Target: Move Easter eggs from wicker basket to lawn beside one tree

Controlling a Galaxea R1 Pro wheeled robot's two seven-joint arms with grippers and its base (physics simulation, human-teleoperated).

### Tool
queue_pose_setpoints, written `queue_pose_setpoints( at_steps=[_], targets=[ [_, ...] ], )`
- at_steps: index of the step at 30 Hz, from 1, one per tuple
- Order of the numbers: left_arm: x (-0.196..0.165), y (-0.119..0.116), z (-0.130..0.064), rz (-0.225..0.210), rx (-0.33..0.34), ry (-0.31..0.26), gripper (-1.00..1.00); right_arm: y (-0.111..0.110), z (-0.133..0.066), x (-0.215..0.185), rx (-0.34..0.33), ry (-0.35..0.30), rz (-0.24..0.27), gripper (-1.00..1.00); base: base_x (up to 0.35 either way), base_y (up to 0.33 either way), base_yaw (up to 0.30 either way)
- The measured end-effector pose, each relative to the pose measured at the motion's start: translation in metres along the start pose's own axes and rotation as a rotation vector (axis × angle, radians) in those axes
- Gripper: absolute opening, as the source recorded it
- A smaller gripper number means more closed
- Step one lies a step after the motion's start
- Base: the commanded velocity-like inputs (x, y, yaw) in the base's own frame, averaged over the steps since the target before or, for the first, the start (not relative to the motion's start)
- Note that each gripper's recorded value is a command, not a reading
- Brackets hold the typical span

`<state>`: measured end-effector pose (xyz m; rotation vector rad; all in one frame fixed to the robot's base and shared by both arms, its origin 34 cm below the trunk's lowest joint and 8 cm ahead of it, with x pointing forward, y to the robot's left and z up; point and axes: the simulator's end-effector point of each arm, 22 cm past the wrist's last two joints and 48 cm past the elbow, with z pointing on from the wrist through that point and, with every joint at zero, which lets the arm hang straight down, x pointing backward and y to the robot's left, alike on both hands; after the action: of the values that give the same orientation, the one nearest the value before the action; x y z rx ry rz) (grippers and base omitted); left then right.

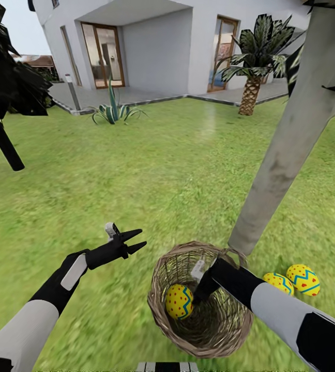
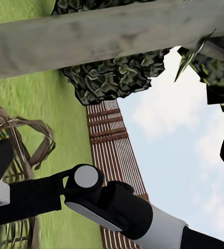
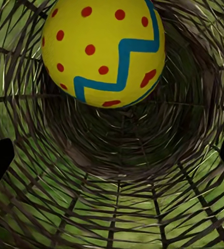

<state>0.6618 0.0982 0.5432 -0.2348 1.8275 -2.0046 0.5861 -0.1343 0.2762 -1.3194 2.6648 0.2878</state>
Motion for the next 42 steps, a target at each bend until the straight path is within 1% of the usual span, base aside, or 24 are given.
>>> queue_pose_setpoints(
  at_steps=[13, 16, 26, 31, 34, 38, 42],
  targets=[
    [0.004, 0.032, -0.004, -0.048, -0.022, -0.003, 1.00, 0.009, 0.025, 0.007, -0.042, 0.015, 0.002, 1.00, 0.000, 0.000, 0.000],
    [0.005, 0.039, -0.004, -0.059, -0.027, -0.004, 1.00, 0.012, 0.029, 0.004, -0.052, 0.010, -0.002, 1.00, 0.000, 0.000, 0.000],
    [0.009, 0.063, -0.008, -0.097, -0.044, -0.006, 1.00, 0.027, 0.038, -0.018, -0.090, -0.043, -0.033, 1.00, 0.000, 0.000, 0.000],
    [0.012, 0.075, -0.010, -0.115, -0.052, -0.007, 1.00, 0.030, 0.046, -0.019, -0.098, -0.045, -0.036, 1.00, 0.000, 0.000, 0.000],
    [0.013, 0.083, -0.010, -0.127, -0.057, -0.007, 1.00, 0.030, 0.051, -0.018, -0.106, -0.047, -0.020, 1.00, 0.000, 0.000, 0.000],
    [0.016, 0.092, -0.012, -0.142, -0.063, -0.008, 1.00, 0.024, 0.053, -0.023, -0.121, -0.075, 0.035, 1.00, 0.000, 0.000, 0.000],
    [0.018, 0.103, -0.013, -0.158, -0.071, -0.009, 1.00, 0.024, 0.058, -0.026, -0.134, -0.089, 0.054, 1.00, 0.000, 0.000, 0.000]
  ],
)
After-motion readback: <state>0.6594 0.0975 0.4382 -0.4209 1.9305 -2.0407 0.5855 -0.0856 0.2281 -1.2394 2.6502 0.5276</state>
